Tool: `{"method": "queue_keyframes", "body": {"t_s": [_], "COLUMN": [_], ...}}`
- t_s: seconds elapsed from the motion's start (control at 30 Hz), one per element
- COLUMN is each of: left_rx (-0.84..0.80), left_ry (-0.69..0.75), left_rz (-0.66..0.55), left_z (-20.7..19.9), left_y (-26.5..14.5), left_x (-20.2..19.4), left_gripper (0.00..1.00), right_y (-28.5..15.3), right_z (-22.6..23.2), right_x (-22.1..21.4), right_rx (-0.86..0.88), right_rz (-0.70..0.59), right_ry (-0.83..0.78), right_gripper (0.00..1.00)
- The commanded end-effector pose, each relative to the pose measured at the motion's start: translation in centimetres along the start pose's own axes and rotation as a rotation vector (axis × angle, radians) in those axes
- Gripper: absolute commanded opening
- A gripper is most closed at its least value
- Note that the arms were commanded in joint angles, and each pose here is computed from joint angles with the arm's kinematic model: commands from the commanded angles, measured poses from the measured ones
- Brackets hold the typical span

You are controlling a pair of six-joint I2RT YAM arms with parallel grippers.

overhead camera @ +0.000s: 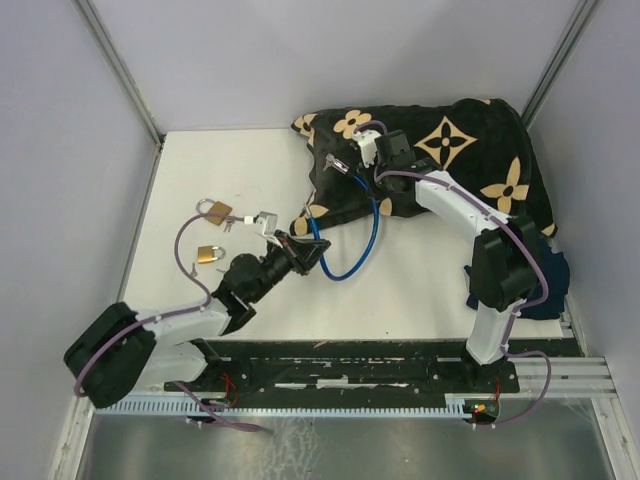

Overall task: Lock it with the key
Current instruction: Lock the lock.

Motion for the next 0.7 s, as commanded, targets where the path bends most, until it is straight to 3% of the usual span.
{"method": "queue_keyframes", "body": {"t_s": [0.0,0.23,0.4,0.67], "left_rx": [-0.076,-0.02,0.049,0.055], "left_ry": [-0.041,-0.059,-0.082,-0.068], "left_rz": [-0.041,0.071,0.128,0.204], "left_z": [0.0,1.8,4.1,6.8], "left_y": [3.1,5.5,6.6,8.3], "left_x": [1.8,0.4,-0.5,-1.8], "left_gripper": [0.03,0.03,0.03,0.03], "right_y": [-1.4,-2.7,-1.5,0.4], "right_z": [-1.6,-1.6,-1.4,-3.1], "right_x": [2.2,2.1,1.3,0.7], "right_rx": [-0.038,-0.002,0.065,0.276], "right_rz": [-0.138,-0.191,-0.143,-0.046], "right_ry": [0.012,0.019,0.031,0.195], "right_gripper": [0.02,0.01,0.03,0.21]}}
Point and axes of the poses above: each gripper's point midway between its finger pads, its own y axis out along the fingers, its own z axis along the line the jaws close on, x = y × z, the point moved 9 cm from there along -y, back along the fingers, and after that the axes turned 13 degrees about y, right-handed, at the moved point
